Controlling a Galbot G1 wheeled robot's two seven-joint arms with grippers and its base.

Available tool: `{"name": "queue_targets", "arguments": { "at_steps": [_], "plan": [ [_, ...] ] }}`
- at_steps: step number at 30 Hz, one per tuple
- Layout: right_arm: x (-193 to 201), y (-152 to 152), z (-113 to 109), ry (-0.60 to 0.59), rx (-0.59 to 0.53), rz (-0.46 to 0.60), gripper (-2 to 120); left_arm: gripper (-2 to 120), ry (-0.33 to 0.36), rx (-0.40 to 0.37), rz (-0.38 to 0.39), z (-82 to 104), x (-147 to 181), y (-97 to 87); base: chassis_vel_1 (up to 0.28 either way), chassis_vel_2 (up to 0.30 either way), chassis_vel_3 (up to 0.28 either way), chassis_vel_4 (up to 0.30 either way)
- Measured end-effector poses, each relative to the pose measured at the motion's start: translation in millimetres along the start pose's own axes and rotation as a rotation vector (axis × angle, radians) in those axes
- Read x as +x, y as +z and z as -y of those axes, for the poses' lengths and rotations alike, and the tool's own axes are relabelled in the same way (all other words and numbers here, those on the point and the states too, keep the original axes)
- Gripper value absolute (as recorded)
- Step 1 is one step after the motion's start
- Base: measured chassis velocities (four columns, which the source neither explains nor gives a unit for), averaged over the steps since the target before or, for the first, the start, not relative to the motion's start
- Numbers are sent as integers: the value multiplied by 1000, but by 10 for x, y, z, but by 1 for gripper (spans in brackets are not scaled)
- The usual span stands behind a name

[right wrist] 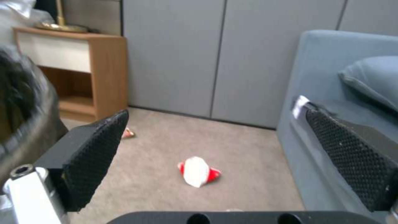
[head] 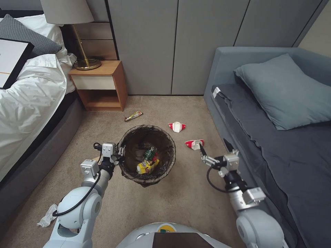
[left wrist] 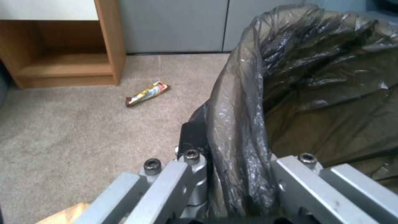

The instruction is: Pick up the trash bin, then pick up the garbage from the floor and place it into the trash bin.

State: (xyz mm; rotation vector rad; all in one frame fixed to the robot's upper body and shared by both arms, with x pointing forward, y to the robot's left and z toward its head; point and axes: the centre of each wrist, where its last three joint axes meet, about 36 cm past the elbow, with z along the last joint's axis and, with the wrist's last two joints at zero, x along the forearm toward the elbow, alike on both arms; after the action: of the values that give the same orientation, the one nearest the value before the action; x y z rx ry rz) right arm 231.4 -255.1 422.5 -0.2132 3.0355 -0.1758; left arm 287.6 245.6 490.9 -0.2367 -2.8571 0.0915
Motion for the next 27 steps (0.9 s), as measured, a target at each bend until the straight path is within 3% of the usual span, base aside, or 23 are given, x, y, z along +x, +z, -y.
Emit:
{"name": "queue_targets", "arguments": {
  "at_steps": [12,27],
  "plan": [
    [355,198,10,45,18,-33,100,7,6,-1,0,20,28,9,0,0,0,0],
    [409,249,9,61,8,-49,100,7,10,-7,4,48,36,21,-46,32,43,-43]
  ]
}}
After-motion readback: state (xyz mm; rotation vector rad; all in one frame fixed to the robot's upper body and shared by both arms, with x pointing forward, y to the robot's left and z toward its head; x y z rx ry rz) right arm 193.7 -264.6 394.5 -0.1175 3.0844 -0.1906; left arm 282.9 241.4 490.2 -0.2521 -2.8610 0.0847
